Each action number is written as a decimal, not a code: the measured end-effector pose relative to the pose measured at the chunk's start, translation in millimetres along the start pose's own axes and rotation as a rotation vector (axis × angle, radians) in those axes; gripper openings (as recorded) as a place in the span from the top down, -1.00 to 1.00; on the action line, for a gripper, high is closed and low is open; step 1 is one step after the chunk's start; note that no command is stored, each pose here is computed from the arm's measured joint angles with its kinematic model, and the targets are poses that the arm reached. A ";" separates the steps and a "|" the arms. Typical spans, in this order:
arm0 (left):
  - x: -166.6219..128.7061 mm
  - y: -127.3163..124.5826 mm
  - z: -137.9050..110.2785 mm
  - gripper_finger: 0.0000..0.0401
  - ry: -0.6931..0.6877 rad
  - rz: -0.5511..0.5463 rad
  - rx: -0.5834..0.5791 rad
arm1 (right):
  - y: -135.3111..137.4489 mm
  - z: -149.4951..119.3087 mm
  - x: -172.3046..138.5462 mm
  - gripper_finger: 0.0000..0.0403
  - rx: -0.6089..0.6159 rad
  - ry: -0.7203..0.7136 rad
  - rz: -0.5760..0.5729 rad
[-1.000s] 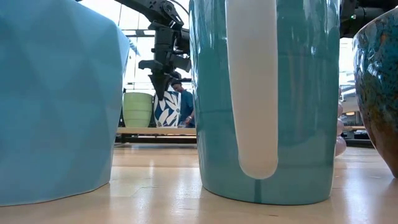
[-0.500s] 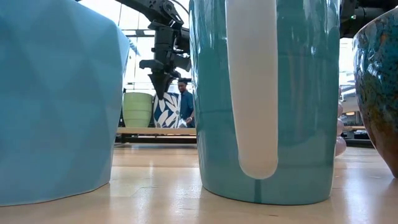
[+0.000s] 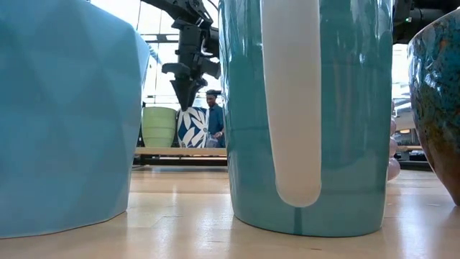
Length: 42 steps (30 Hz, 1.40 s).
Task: Place coffee mugs
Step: Put the yellow mug on the shelf
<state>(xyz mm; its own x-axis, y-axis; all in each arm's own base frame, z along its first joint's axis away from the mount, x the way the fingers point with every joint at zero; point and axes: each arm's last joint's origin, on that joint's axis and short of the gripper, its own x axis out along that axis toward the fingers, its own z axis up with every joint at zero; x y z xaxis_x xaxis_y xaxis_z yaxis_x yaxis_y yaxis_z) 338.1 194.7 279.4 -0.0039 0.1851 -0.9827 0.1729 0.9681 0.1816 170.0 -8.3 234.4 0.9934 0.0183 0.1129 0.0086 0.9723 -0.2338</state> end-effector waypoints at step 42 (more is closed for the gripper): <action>-36.2 -288.5 119.6 0.41 -0.456 0.059 0.793 | 0.0 -0.1 0.0 0.43 0.009 0.002 0.000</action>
<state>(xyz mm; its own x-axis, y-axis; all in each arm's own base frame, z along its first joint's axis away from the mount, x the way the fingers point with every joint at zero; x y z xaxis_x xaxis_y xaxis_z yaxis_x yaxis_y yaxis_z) 406.1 -111.5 258.3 0.3868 -0.0171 -0.9220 0.7866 0.5280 0.3202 170.0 -8.3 234.2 0.9937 0.0183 0.1110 0.0072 0.9742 -0.2256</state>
